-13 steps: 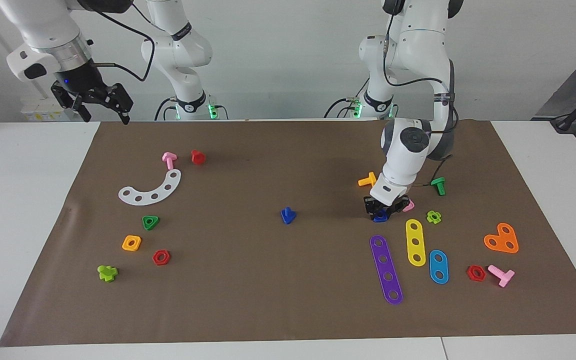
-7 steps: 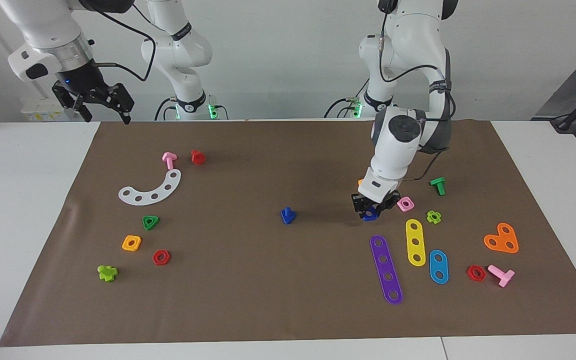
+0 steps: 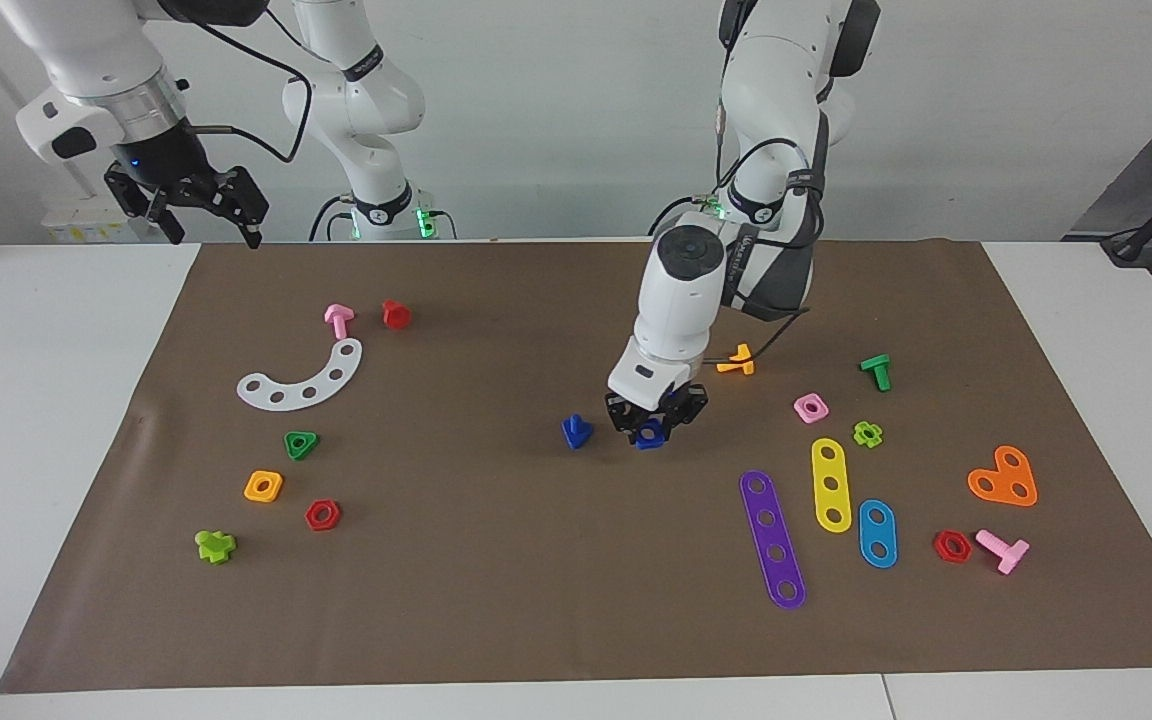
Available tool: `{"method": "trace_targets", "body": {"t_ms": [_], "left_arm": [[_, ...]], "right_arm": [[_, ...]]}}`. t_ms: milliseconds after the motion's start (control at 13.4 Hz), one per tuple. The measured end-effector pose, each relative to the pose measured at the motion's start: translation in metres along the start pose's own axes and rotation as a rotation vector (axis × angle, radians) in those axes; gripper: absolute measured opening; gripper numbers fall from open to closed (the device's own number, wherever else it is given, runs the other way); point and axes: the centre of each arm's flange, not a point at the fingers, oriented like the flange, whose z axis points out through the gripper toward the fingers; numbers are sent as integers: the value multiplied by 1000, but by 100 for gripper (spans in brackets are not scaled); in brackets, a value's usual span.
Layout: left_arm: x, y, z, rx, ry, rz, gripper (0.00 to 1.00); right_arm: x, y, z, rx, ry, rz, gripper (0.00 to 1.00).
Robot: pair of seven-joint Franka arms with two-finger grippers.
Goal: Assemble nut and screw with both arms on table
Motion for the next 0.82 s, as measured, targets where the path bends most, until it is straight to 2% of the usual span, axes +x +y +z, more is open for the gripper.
{"method": "trace_targets", "body": {"t_ms": [223,819], "left_arm": [[-12,29,5,-11,3,8,46],[-32,55,13,-53,-22,20,46]], "right_arm": [[0,0,0,0,0,0,100],[0,0,0,0,0,0,100]]}}
